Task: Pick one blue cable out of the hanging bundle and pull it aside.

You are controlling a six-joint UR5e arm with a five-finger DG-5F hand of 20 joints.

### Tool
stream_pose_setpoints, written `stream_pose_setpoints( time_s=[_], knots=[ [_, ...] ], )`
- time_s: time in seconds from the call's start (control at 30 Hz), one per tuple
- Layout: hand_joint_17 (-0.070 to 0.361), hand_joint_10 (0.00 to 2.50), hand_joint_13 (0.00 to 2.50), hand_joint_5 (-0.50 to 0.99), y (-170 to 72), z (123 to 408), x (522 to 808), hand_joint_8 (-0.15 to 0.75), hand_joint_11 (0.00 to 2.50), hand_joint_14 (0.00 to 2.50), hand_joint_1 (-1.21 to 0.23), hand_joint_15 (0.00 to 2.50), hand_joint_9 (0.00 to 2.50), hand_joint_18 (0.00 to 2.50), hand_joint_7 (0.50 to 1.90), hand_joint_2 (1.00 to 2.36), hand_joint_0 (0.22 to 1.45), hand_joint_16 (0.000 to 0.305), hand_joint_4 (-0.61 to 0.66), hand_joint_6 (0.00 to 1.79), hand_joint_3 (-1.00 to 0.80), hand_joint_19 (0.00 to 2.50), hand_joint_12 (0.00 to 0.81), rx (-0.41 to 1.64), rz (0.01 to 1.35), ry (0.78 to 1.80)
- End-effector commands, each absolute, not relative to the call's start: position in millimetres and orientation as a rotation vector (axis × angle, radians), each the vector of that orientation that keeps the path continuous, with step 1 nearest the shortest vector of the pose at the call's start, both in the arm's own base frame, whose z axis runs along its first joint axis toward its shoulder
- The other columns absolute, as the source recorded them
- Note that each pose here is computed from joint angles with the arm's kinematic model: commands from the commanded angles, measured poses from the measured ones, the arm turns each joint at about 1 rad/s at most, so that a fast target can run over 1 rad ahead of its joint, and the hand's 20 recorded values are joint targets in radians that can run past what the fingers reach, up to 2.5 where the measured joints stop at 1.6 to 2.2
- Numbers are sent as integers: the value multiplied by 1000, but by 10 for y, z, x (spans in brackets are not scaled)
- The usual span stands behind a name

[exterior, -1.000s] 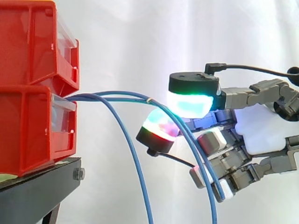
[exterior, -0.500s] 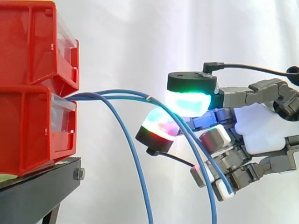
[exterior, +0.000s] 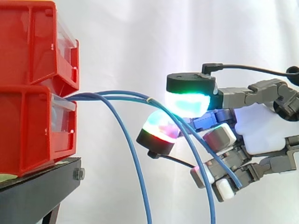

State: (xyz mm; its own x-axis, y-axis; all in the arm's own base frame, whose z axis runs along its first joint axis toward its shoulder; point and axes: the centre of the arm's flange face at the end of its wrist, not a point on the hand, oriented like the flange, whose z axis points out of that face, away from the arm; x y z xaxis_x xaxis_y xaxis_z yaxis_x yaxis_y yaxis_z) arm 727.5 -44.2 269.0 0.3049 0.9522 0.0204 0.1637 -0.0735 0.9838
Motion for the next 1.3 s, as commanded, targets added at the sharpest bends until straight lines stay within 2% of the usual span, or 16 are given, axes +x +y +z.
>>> stream_pose_setpoints(
  time_s=[0.0,0.2,0.47,0.6,0.73,0.8,0.93,1.07,1.27],
  knots=[
    [144,19,1090,-108,-443,2684,7271,335,725,20,-509,605,1423,969,934,1009,547,64,38,894,-228,660,406,1501,922,1077],
    [122,24,1043,-118,-443,2684,7271,310,777,23,-474,646,1394,871,968,1006,516,54,14,891,-408,726,369,1501,922,1077],
    [129,24,1063,-115,-430,2683,7270,324,771,21,-497,642,1403,908,972,1000,484,58,34,888,-500,718,383,1502,924,1080],
    [132,23,1067,-117,-430,2683,7270,325,785,22,-560,649,1400,921,964,1000,471,59,45,890,-500,720,388,1502,924,1080],
    [123,23,1054,-128,-418,2690,7274,315,834,23,-763,657,1364,913,937,1000,495,55,41,904,-500,725,373,1501,926,1080],
    [117,25,1036,-131,-419,2683,7271,296,837,24,-815,663,1344,892,944,1000,527,52,30,906,-500,721,361,1501,925,1081],
    [108,24,1024,-132,-419,2683,7271,277,850,23,-808,667,1330,866,940,1000,598,48,-9,912,-500,726,343,1501,925,1081],
    [105,26,1023,-125,-419,2683,7271,261,850,24,-810,666,1343,868,961,1012,611,47,-73,920,-352,735,339,1501,925,1081],
    [106,25,1026,-107,-420,2684,7272,246,808,24,-787,659,1362,869,980,1021,578,47,-98,924,-220,738,334,1501,925,1079]
  ],
)
